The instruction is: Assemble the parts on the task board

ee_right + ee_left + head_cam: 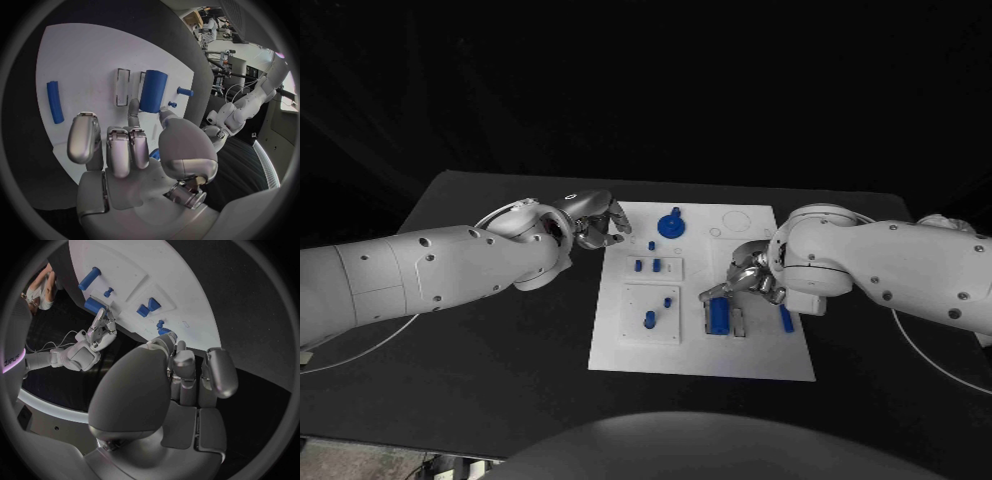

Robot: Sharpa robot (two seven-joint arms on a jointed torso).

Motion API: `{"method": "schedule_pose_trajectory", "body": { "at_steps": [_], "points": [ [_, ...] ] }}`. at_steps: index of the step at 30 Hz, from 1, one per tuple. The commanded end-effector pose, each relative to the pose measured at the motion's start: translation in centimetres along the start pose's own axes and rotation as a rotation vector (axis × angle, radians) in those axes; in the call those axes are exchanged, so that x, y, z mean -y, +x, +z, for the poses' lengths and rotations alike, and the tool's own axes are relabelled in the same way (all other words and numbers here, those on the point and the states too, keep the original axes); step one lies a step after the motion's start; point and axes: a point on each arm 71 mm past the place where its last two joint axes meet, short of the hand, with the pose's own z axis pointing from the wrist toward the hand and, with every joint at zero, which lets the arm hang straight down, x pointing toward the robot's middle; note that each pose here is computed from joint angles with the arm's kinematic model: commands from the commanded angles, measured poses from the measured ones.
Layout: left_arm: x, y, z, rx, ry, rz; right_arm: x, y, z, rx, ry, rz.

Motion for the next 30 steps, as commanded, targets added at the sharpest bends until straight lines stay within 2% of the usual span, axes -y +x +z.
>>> {"method": "schedule_pose_trajectory", "body": {
  "at_steps": [1,11,22,27,30],
  "points": [
    [0.1,0.15,0.04,-0.02,-0.003,-0.001,0.4,0.1,0.0,0.0,0.05,-0.023],
    [0.09,0.2,0.05,-0.025,-0.006,-0.001,0.6,0.0,-0.1,0.023,0.035,-0.021],
    [0.07,0.21,-0.01,-0.028,-0.01,-0.001,1.3,-0.5,-0.8,0.116,-0.031,0.037],
    [0.04,0.18,-0.07,-0.025,-0.011,-0.002,1.9,-0.8,-2.0,0.168,-0.119,0.078],
    [0.03,0.12,-0.11,-0.018,-0.007,-0.003,2.1,-1.0,-3.0,0.228,-0.231,0.108]
  ]
}}
